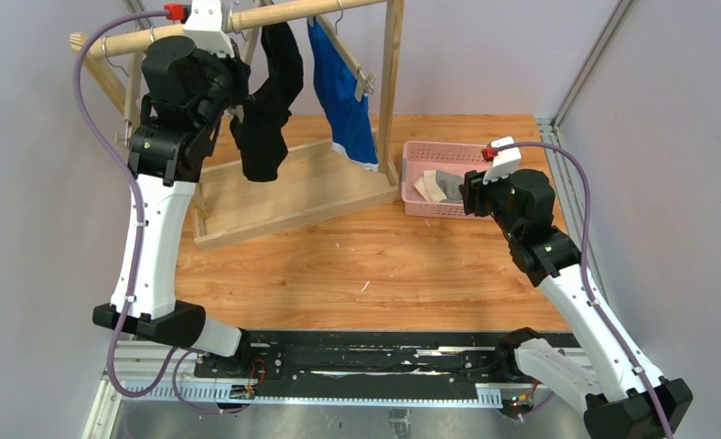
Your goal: Remove the underwear clipped to the hanger
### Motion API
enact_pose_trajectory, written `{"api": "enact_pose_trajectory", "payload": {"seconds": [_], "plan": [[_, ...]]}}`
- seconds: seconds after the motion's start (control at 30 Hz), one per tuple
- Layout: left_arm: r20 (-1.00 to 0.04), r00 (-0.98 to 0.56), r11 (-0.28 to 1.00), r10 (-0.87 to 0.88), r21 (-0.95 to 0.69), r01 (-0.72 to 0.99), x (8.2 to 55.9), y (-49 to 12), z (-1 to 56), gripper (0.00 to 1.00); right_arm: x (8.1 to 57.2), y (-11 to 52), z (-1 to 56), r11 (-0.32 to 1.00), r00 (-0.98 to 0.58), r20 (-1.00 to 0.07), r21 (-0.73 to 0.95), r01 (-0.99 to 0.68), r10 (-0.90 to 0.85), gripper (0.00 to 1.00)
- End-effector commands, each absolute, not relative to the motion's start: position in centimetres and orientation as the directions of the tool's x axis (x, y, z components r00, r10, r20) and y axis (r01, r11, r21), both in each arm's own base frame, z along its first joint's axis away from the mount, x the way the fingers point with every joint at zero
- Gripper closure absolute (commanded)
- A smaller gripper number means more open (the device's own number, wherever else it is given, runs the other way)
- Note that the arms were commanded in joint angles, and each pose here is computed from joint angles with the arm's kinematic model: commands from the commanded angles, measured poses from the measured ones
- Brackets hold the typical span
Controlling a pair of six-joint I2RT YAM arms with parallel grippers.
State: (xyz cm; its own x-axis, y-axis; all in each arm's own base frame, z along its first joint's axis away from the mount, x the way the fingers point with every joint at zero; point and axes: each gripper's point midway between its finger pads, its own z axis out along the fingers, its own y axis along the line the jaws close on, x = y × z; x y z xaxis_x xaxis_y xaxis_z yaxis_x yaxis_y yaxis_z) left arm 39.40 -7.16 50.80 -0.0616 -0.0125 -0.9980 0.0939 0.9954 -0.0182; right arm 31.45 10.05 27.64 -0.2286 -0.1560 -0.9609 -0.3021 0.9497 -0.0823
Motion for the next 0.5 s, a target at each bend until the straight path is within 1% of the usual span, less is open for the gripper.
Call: {"api": "enact_pose_trajectory", "payload": {"seconds": [0.0, 0.23, 0.37, 0.47], "plan": [[-0.994, 0.105, 0.995, -0.035, -0.025, 0.095, 37.5, -6.7, 55.6, 1.0, 31.6, 10.6, 27.9, 0.943, -0.206, -0.964, -0.097, -0.318, -0.169, 0.5], [-0.997, 0.067, 0.991, -0.034, -0.025, 0.131, 35.9, -7.0, 54.2, 1.0, 31.7, 10.6, 27.8, 0.943, -0.208, -0.963, -0.097, -0.318, -0.169, 0.5], [-0.998, 0.054, 0.987, -0.02, -0.012, 0.158, 33.8, -6.9, 53.1, 1.0, 31.7, 10.7, 27.6, 0.942, -0.213, -0.962, -0.094, -0.321, -0.169, 0.5], [-0.999, 0.026, 0.978, -0.024, -0.018, 0.208, 32.3, -7.5, 51.7, 1.0, 31.9, 10.7, 27.4, 0.943, -0.22, -0.961, -0.089, -0.32, -0.166, 0.5]]}}
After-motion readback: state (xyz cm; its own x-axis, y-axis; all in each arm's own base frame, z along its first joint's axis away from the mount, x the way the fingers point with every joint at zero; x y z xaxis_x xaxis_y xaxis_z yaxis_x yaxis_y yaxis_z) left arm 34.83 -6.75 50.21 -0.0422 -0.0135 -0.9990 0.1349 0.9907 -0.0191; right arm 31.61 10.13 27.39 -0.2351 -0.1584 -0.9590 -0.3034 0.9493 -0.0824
